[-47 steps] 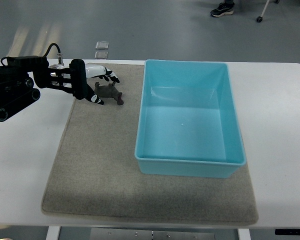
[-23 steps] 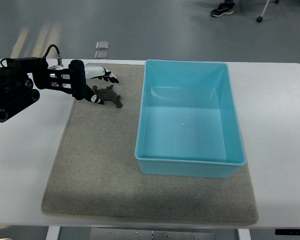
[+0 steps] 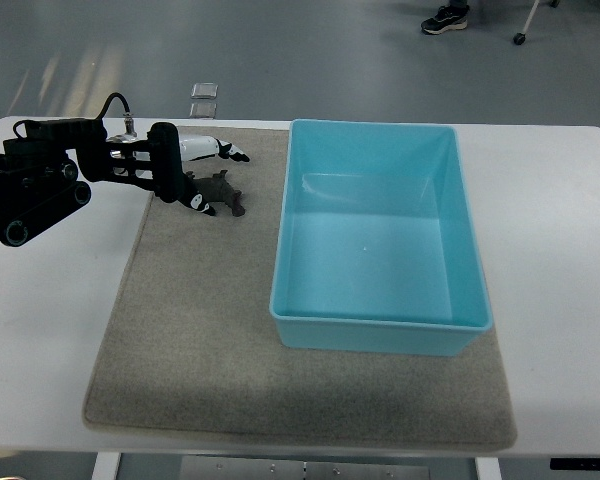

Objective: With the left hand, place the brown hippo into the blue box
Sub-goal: 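Lower the left hand onto the brown hippo and wrap fingers around it, then close the left hand fingers firmly around the brown hippo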

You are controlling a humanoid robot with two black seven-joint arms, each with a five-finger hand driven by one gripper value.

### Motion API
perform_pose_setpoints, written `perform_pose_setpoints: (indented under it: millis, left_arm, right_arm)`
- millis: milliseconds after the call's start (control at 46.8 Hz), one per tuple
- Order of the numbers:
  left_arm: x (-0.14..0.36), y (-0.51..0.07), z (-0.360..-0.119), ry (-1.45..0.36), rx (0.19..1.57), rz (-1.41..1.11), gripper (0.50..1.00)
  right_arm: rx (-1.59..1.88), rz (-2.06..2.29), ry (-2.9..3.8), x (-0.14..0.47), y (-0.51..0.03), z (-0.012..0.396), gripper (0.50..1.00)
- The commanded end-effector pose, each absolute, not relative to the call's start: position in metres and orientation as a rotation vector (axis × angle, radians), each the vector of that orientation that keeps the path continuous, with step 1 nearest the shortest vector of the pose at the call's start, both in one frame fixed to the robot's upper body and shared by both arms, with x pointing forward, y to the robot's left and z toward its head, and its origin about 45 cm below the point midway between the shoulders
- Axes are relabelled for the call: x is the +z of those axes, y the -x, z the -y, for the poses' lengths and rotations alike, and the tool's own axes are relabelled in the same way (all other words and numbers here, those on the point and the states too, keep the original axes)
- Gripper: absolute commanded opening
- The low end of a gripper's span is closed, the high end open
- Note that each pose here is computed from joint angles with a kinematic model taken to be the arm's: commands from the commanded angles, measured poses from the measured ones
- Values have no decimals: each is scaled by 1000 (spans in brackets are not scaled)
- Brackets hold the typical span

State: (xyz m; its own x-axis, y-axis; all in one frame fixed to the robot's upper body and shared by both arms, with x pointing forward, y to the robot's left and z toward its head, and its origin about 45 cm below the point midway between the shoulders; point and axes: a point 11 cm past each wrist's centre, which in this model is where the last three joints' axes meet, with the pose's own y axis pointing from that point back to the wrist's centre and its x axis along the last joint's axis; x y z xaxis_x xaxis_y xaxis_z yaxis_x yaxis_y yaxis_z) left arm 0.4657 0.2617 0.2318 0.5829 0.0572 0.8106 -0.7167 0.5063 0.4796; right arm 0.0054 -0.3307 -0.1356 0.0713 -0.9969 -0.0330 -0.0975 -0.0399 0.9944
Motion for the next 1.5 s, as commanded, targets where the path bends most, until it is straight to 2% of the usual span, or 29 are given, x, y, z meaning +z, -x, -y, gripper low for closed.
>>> perform_pose_setpoints:
  millis: [0, 449, 726, 1239, 1474]
  left_arm:
    - [230, -465, -260, -934, 526, 835, 911]
    - [222, -462, -261, -1003, 454, 889, 900]
    - [225, -464, -256, -1002, 443, 928, 864]
    - [243, -471, -257, -1007, 448, 956, 879]
    - [239, -470, -259, -1015, 445, 948, 866]
  right_arm:
    - [-1136, 1212, -1341, -136, -5, 331, 936]
    - [-1135, 1210, -1341, -136, -5, 331, 936]
    - [-1136, 1212, -1341, -136, -5, 331, 936]
    - [-1136, 1212, -1341, -136, -5, 331, 936]
    - [-1136, 1212, -1341, -136, -5, 331, 936]
